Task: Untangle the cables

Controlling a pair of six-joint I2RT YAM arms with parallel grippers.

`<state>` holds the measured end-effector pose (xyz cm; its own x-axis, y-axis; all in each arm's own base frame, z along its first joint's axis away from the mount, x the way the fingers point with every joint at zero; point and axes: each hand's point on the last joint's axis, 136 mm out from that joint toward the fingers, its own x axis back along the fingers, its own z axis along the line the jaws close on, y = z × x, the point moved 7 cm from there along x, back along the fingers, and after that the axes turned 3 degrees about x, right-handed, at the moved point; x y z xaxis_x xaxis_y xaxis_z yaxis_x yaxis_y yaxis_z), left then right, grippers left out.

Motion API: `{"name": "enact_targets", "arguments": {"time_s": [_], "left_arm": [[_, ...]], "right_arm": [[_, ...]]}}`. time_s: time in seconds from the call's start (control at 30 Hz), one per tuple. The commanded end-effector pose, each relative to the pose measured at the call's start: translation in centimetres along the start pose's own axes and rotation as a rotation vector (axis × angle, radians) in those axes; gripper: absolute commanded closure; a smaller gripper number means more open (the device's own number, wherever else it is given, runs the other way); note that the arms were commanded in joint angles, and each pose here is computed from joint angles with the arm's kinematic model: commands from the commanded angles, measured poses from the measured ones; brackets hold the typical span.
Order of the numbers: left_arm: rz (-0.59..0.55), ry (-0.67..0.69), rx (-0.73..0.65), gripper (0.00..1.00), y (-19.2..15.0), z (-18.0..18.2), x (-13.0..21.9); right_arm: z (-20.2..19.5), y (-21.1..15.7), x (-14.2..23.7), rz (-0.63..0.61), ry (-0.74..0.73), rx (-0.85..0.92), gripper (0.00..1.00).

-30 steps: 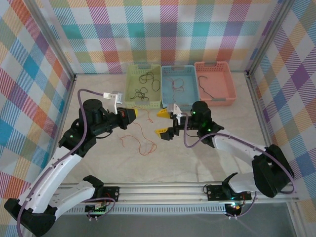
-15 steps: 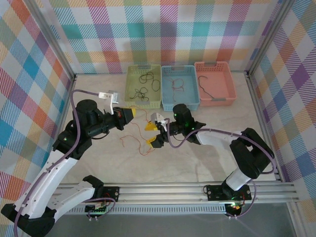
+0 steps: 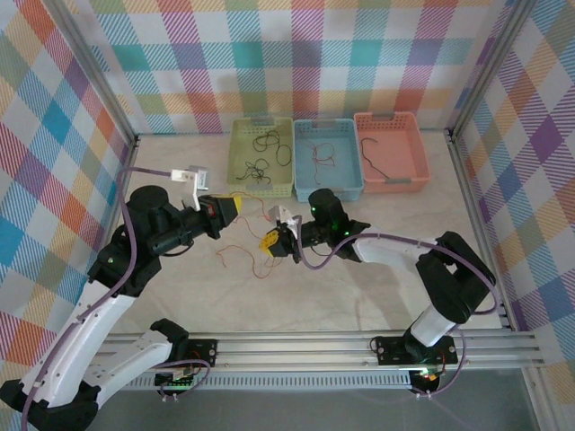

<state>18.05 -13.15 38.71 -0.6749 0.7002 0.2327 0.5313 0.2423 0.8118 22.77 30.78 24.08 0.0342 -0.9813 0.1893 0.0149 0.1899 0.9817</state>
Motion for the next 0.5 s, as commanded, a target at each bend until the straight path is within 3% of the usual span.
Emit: {"name": "enact_targets", "arguments": {"time_s": [0.0,0.13,0.2,0.3,0.47], "left_arm": [[0.007,0.066,-0.002,0.29,-0.8,1.3,0.0],[-0.013,0.171,0.006,0.05,-2.1,3.1,0.2],[-0.036,0.242,0.013,0.0,-2.9,4.3,0.5],[-0.074,0.314,0.026,0.0,-3.7,5.6,0.9],[-0.117,0.358,0.023,0.0,-5.0,6.9,1.5]], "right_arm": [[-1.3,4.8,3.0,-0.107,-0.163,0.118,1.0],[-3.4,10.3,6.1,-0.167,-0.347,0.195,1.0],[-4.7,13.3,7.8,-0.207,-0.424,0.229,1.0],[-6.6,17.8,9.6,-0.256,-0.511,0.271,1.0],[-9.2,22.2,11.3,-0.317,-0.614,0.334,1.0]]}}
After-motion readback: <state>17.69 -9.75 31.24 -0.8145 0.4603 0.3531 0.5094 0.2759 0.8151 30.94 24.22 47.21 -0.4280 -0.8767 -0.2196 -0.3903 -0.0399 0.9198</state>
